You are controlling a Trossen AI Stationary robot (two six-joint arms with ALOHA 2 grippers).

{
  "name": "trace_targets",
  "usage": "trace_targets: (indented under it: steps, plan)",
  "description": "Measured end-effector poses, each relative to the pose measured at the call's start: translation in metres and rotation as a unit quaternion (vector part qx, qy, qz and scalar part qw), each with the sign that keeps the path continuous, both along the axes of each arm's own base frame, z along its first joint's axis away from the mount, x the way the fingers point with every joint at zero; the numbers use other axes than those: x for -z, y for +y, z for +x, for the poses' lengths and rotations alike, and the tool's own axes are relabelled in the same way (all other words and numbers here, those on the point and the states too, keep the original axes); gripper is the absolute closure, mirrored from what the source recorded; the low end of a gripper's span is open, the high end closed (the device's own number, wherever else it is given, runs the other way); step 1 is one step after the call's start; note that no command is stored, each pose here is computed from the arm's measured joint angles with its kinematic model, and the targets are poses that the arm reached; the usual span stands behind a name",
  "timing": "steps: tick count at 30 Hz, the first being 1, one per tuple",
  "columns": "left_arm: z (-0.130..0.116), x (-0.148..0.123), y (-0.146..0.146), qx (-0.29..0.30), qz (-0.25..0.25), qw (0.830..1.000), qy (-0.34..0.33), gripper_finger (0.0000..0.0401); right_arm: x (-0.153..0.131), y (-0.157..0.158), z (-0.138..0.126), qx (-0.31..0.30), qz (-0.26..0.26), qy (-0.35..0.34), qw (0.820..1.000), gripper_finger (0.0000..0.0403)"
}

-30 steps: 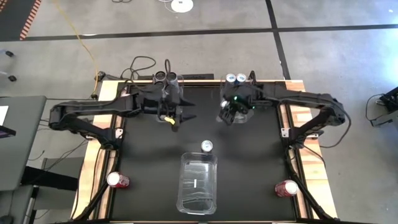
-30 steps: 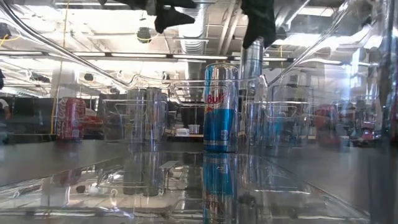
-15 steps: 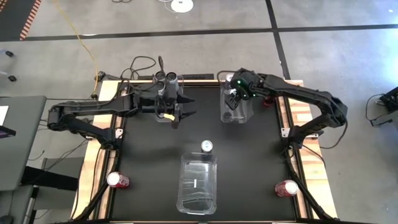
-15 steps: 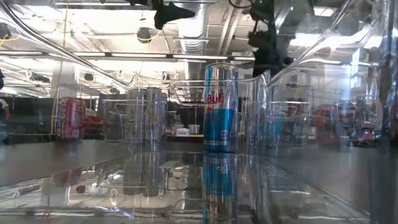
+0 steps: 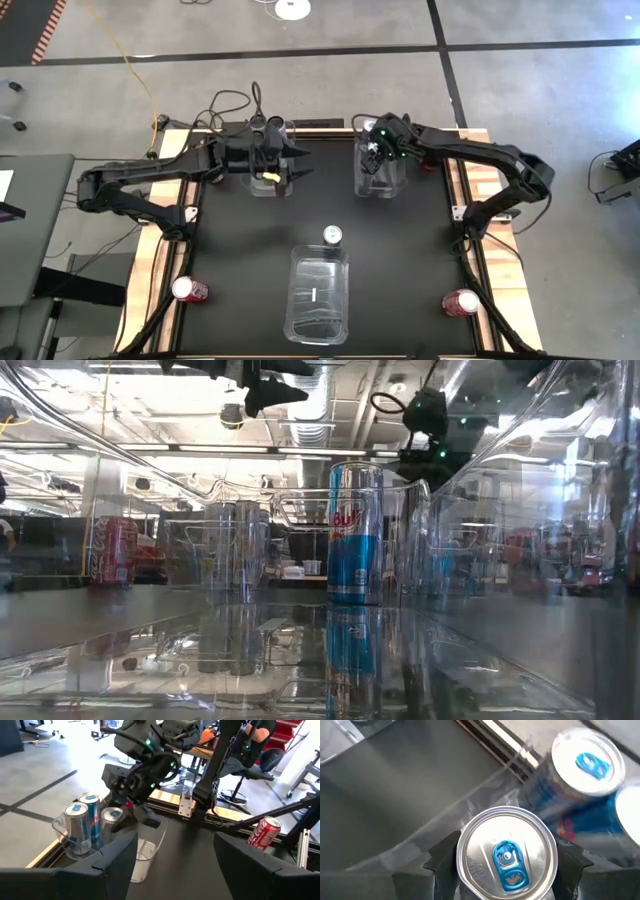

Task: Sort soda cans
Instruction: Put the top blue soda can into the top right transparent bin

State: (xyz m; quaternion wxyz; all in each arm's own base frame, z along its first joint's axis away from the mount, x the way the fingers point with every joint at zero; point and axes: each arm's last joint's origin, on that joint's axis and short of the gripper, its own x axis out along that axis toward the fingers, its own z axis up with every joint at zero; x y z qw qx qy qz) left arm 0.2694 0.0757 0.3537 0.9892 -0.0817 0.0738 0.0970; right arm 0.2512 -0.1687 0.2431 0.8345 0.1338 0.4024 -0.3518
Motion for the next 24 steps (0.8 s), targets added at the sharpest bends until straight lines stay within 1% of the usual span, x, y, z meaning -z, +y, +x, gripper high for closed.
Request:
trace_targets:
  steps: [8,13,17,20,24]
  plan:
    - [-0.001,0.001,0.003,-0.006,-0.001,1.0,0.004,0.0145,0.014,-0.017,0.01,-0.007,-0.003,0.014,1.0,0.0158]
    - [-0.001,0.001,0.003,-0.007,-0.005,1.0,0.003,0.0145,0.012,-0.019,0.016,-0.017,-0.008,0.016,1.0,0.0158]
    - [-0.002,0.003,0.004,-0.013,-0.026,1.0,0.01,0.0145,0.008,-0.019,0.017,-0.026,-0.016,0.017,0.999,0.0157]
    - [-0.002,0.004,0.004,-0.014,-0.026,0.999,0.017,0.0145,0.006,-0.02,0.017,-0.028,-0.02,0.016,0.999,0.0146]
    - [-0.003,0.008,0.004,-0.011,-0.016,0.999,0.038,0.0145,0.006,-0.021,0.017,-0.025,-0.022,0.019,0.999,0.0117]
